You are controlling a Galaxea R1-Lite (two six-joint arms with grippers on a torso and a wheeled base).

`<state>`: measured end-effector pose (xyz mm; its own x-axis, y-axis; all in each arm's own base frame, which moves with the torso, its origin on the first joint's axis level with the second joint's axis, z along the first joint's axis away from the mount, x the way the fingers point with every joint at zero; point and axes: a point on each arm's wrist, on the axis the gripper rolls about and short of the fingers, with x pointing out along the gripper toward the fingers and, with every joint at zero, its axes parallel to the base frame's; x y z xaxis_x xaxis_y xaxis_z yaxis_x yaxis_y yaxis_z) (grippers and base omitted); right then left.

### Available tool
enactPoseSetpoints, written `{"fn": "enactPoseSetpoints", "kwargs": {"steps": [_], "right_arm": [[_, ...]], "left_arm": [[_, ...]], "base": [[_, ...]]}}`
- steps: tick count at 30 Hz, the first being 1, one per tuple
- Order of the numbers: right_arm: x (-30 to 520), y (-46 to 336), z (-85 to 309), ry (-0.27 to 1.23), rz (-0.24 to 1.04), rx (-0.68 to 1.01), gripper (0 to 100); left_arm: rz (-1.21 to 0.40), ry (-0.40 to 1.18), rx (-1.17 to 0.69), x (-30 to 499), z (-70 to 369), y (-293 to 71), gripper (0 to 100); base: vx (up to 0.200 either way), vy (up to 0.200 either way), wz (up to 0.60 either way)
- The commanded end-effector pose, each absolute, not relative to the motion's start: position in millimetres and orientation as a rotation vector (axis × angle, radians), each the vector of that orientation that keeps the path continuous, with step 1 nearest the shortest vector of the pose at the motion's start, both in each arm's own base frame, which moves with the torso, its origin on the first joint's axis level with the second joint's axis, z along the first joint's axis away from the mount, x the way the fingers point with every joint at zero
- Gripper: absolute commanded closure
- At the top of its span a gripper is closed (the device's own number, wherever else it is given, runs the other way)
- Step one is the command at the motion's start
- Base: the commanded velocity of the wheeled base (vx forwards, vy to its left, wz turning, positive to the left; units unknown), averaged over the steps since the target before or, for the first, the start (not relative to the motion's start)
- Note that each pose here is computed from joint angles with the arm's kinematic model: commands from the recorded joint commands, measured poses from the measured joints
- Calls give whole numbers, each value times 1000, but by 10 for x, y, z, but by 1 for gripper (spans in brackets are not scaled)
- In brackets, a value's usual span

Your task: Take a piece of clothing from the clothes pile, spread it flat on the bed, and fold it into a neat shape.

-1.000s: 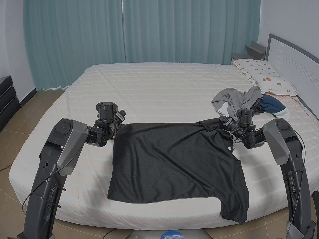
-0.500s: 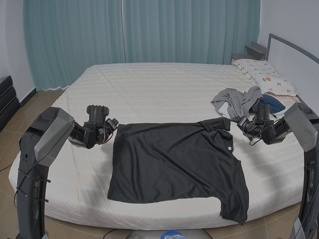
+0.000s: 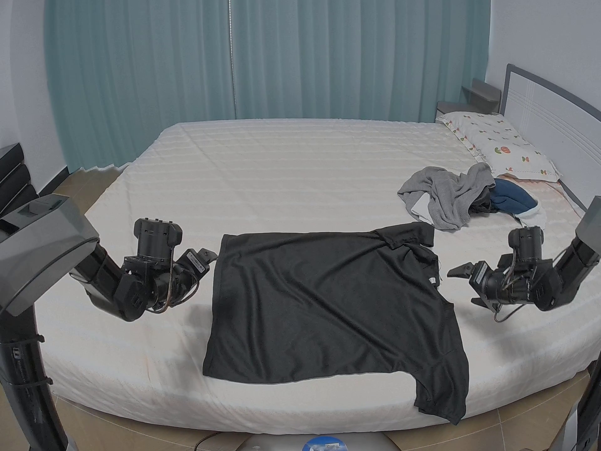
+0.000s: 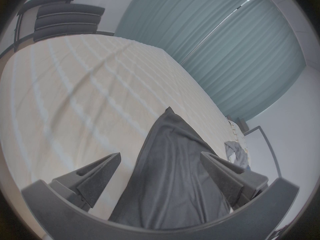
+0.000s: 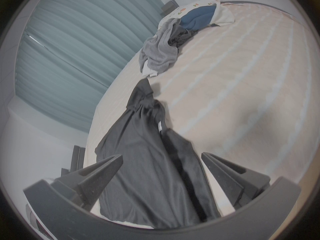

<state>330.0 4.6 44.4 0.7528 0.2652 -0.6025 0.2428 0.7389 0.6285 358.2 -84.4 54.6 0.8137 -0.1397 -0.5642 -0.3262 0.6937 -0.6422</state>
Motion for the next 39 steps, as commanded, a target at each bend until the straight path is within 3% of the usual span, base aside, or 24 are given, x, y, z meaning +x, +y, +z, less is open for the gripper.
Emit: {"fn": "enactPoseSetpoints", "kwargs": {"steps": [1,9,23,35,39], "right_arm": [[2873,46,499,704,88,753,0],[2771,97,416,721,98,742,0],[2754,124,360,751,101,751,0],[2729,140,367,754,109,742,0],[2710,190,366,764,123,738,0]], "left_arm": [[9,667,-927,3077,777,-949,0],[-5,811,-1007,2876,569,-895,0],[-1,827,-1037,2878,512,-908,0],[-12,857,-1028,2851,470,-973,0],[-13,855,-1028,2850,475,-973,0]], "base": [[0,0,0],[-100,0,0],[-29,0,0],[0,-200,0],[0,0,0]]}}
